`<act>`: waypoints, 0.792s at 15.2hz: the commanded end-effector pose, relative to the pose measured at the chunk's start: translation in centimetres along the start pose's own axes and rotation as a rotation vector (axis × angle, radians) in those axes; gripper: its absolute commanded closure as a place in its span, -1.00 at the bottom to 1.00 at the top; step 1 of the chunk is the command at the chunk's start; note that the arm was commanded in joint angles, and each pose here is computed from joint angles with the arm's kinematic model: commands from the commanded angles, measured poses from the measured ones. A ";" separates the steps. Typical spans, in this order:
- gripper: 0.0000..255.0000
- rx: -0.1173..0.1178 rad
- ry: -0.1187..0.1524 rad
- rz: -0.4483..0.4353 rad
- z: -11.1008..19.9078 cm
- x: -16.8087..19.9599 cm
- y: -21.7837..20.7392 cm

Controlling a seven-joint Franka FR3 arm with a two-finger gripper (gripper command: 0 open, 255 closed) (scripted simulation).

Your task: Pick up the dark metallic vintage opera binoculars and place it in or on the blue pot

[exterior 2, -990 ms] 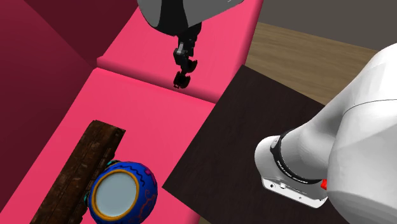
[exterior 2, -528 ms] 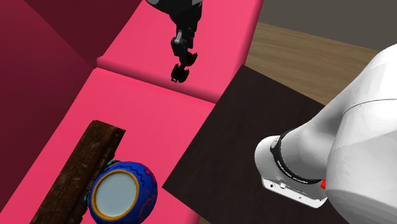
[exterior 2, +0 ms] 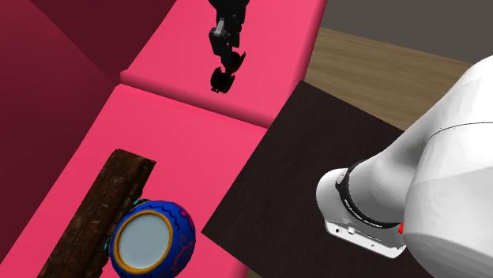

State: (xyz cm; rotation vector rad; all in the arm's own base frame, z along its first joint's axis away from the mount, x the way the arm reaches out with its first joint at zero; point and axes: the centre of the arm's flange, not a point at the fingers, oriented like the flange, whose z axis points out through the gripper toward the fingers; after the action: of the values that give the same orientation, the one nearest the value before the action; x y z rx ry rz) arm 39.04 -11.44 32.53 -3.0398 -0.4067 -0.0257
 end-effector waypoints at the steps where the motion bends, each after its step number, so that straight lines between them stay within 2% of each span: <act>1: 1.00 0.000 0.000 0.000 -1.1 0.1 -0.2; 5: 1.00 0.000 0.000 0.000 -3.0 0.1 -0.3; 12: 1.00 0.000 0.000 0.000 -3.0 0.2 -9.5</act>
State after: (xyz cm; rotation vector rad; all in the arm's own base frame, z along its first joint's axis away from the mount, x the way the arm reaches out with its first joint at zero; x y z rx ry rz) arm 37.08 -3.95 36.27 -3.0387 -0.4105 -0.0252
